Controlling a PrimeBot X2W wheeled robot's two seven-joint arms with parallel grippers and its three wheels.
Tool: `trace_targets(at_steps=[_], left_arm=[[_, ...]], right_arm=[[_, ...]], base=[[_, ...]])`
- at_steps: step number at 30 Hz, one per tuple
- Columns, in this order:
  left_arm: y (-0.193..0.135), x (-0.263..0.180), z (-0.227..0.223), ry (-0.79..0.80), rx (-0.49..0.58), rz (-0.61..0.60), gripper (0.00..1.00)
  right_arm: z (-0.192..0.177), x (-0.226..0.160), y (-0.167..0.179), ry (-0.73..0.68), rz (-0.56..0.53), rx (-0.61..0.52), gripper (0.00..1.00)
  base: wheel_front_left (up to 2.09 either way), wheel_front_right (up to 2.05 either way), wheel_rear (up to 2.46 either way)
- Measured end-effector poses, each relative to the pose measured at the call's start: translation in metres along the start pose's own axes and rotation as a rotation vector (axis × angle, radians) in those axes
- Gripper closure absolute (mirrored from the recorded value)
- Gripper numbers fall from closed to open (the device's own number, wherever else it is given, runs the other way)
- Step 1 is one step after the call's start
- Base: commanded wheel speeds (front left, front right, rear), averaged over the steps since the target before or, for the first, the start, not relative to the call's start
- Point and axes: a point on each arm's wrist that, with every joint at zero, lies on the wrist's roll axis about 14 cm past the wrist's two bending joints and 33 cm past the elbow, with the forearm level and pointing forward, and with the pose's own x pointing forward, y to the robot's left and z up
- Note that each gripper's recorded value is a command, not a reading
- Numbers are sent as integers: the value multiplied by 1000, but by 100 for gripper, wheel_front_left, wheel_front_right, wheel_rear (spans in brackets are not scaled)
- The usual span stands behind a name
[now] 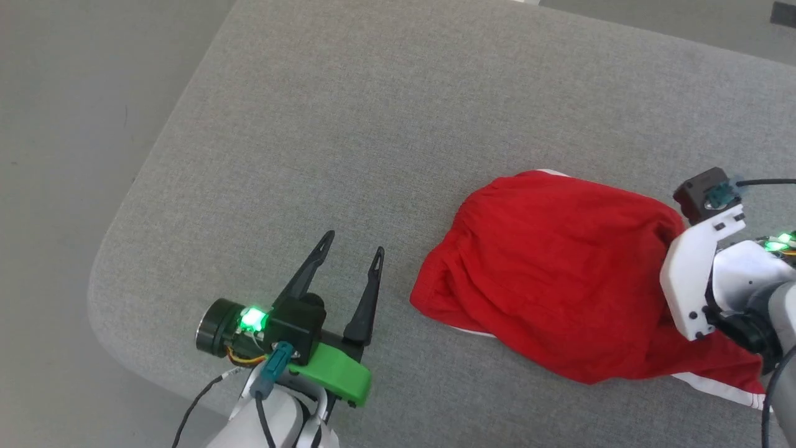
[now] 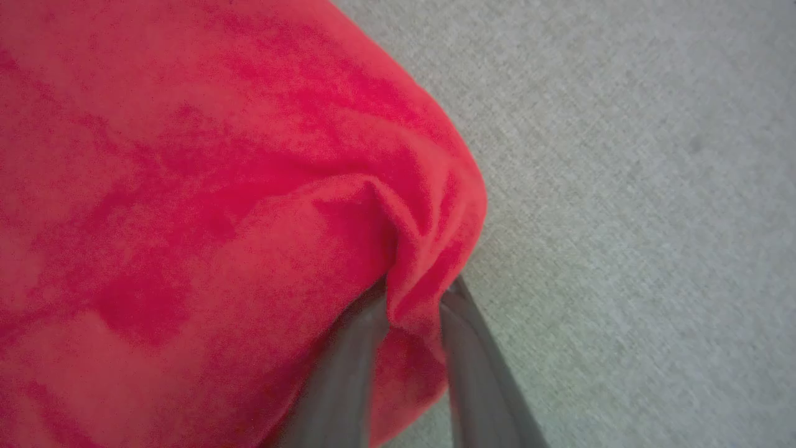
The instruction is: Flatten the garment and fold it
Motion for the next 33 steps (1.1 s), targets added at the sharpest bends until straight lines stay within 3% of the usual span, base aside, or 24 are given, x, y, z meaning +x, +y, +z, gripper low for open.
trace_targets(at_steps=[9, 19, 26, 33], left_arm=[[-1, 4, 7, -28, 5, -21, 0], [-19, 9, 22, -80, -11, -87, 0], [-28, 17, 19, -72, -30, -114, 0], [-22, 24, 9, -41, -38, -87, 0]], right_arm=[[40, -43, -21, -246, -70, 32, 100], [52, -128, -84, -406, -292, 46, 100], [75, -128, -121, -431, -372, -50, 100], [115, -92, -142, -452, -380, -161, 100]], base=[[0, 0, 0], [0, 0, 0], [0, 0, 0], [0, 0, 0]])
